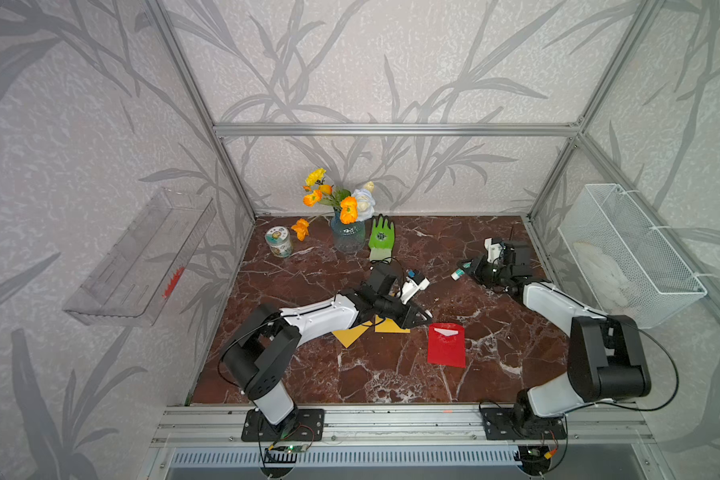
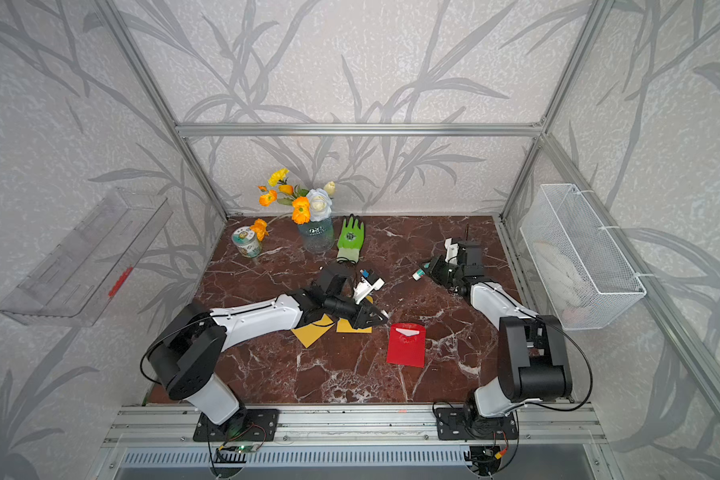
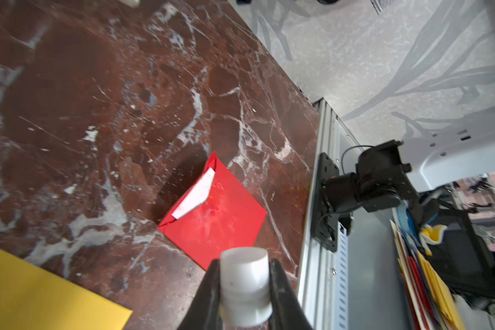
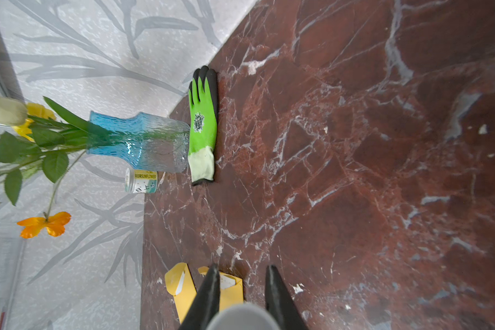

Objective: Seal the envelope with a glue stick
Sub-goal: Open the lid of the glue stick, then place the lid at the center of the board, then unscrew the glue stick.

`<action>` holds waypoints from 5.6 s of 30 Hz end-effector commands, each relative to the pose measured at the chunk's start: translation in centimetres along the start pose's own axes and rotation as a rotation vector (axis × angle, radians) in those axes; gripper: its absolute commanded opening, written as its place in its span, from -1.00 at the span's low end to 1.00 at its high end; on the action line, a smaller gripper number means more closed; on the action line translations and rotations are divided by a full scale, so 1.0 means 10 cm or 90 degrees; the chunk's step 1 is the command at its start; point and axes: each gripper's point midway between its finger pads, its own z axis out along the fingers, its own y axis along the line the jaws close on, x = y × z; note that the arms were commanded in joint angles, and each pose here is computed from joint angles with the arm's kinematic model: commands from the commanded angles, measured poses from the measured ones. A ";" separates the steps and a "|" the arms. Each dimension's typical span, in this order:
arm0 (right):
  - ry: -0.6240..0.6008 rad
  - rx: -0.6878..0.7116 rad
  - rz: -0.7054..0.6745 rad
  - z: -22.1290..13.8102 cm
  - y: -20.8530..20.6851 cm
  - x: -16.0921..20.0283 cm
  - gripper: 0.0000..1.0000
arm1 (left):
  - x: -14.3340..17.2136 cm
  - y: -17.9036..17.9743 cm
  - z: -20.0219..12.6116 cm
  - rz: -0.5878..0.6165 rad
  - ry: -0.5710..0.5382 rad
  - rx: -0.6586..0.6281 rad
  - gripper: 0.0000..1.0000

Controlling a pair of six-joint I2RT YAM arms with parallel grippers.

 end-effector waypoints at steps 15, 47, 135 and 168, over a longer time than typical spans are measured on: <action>0.030 0.022 -0.049 -0.18 -0.02 0.29 -1.00 | -0.70 0.89 0.49 0.133 -0.254 -0.212 -1.00; 0.031 0.012 -0.011 -0.25 -0.03 0.40 -1.00 | 0.18 1.49 0.75 0.130 -0.147 -0.342 -0.29; 0.150 -0.096 -0.077 -0.09 0.72 1.03 -0.79 | -0.55 0.22 0.44 -0.036 -0.073 0.028 -0.49; 0.122 -0.111 -0.084 -0.23 0.72 0.87 -0.62 | -0.56 0.21 0.37 -0.049 -0.076 0.025 0.03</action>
